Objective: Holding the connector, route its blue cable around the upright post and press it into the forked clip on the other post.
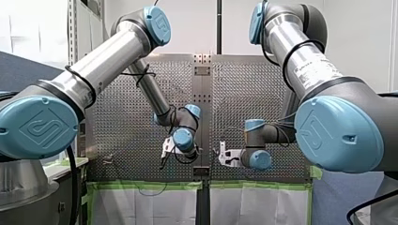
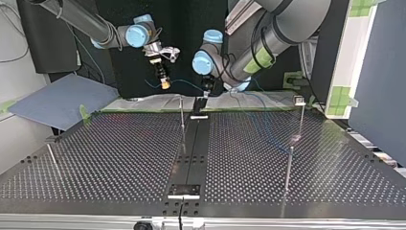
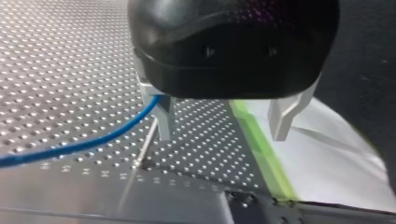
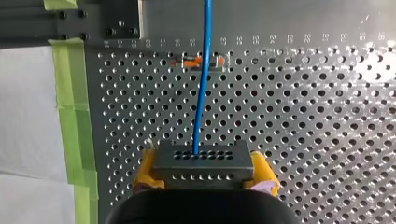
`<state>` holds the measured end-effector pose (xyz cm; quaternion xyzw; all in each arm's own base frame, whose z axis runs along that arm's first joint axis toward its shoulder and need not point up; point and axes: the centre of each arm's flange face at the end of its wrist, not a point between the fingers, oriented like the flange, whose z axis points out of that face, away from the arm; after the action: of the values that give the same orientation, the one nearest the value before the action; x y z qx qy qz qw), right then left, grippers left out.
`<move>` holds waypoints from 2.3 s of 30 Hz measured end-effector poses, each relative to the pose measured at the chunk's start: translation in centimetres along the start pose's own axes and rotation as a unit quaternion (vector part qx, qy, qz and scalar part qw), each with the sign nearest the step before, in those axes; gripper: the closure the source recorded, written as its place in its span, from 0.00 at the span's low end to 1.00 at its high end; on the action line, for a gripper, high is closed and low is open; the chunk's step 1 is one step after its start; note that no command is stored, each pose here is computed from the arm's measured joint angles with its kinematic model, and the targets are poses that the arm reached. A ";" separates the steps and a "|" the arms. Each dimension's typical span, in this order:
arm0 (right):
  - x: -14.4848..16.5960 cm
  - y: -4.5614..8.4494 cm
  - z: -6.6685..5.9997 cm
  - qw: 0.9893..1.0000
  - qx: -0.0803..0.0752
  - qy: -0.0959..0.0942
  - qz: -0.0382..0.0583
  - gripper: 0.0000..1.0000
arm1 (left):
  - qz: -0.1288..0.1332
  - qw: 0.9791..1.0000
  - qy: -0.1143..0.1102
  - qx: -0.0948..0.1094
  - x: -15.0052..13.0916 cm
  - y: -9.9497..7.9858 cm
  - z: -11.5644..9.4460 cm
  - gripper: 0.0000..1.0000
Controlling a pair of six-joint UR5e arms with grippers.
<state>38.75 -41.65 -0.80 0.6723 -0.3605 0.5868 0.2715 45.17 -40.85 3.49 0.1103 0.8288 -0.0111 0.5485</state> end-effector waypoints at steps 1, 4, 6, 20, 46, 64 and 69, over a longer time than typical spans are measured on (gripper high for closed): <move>0.0 0.0 0.1 1.000 0.001 -0.001 0.001 1.00 | -0.004 1.000 -0.003 0.000 -0.1 -0.1 0.0 0.00; 0.1 0.1 0.2 1.000 0.002 -0.003 0.002 1.00 | -0.014 1.000 -0.011 0.001 -0.2 -0.2 0.1 0.00; 0.1 0.2 0.2 1.000 0.001 -0.004 0.004 1.00 | -0.021 1.000 -0.013 -0.001 -0.2 -0.3 0.1 0.00; 0.4 1.1 0.7 1.000 0.001 -0.001 0.022 1.00 | -0.036 0.999 -0.022 -0.010 1.5 -0.8 -1.3 0.00; 0.0 1.1 0.6 1.000 0.001 -0.004 0.023 1.00 | -0.030 0.999 -0.039 -0.009 3.9 -1.4 -0.4 0.56; 0.0 3.8 0.6 0.999 -0.046 -0.008 0.027 1.00 | -0.016 0.998 -0.063 0.004 3.6 -2.8 -0.7 1.00; 0.0 4.9 0.7 0.998 -0.057 -0.008 0.030 1.00 | -0.015 0.997 -0.069 0.007 3.6 -3.2 -0.8 1.00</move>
<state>35.24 -45.08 -1.23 0.6492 -0.4153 0.5677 0.2892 42.43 -43.24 0.22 0.1007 0.7905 -0.0324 0.6033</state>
